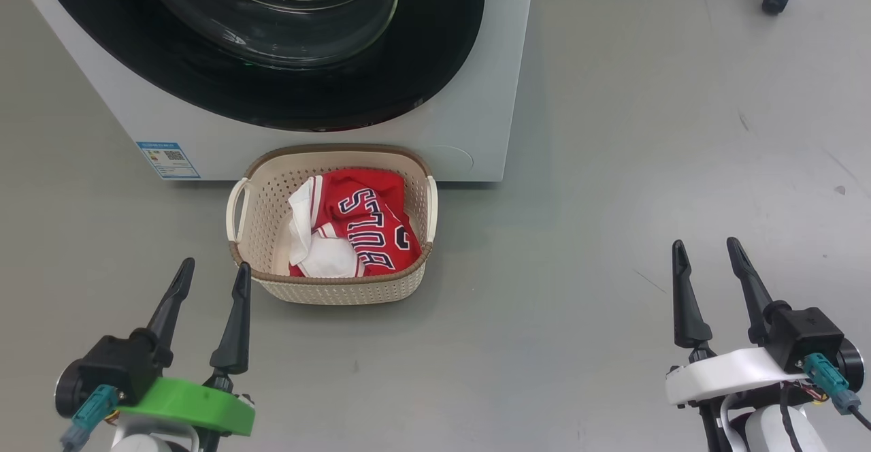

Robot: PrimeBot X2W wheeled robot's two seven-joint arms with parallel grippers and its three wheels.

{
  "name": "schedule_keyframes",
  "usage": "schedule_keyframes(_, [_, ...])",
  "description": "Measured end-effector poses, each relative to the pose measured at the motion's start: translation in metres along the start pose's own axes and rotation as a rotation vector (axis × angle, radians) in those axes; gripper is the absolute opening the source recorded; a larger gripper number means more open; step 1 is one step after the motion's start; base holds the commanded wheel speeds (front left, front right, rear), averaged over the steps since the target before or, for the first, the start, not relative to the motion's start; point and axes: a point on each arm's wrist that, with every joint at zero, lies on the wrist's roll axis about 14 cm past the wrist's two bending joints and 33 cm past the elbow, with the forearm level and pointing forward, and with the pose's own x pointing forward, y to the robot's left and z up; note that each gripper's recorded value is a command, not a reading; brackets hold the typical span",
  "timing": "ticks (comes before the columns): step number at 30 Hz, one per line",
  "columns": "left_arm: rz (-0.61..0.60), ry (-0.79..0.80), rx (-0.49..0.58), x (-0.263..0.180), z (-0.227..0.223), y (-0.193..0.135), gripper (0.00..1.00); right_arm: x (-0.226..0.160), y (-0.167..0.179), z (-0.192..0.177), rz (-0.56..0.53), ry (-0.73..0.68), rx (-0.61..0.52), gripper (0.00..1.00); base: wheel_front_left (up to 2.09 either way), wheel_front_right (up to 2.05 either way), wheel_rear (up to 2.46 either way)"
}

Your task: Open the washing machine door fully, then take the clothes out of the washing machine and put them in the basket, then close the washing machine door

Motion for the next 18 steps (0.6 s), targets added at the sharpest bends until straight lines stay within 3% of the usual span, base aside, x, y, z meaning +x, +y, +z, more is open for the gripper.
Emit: schedule_keyframes(18, [0.005, -0.006, -0.007, 0.0002, 0.0011, 0.0008, 1.00, -0.0034, 0.0009, -0.0015, 0.001, 0.004, -0.009, 1.00, 0.00, 0.00, 0.00])
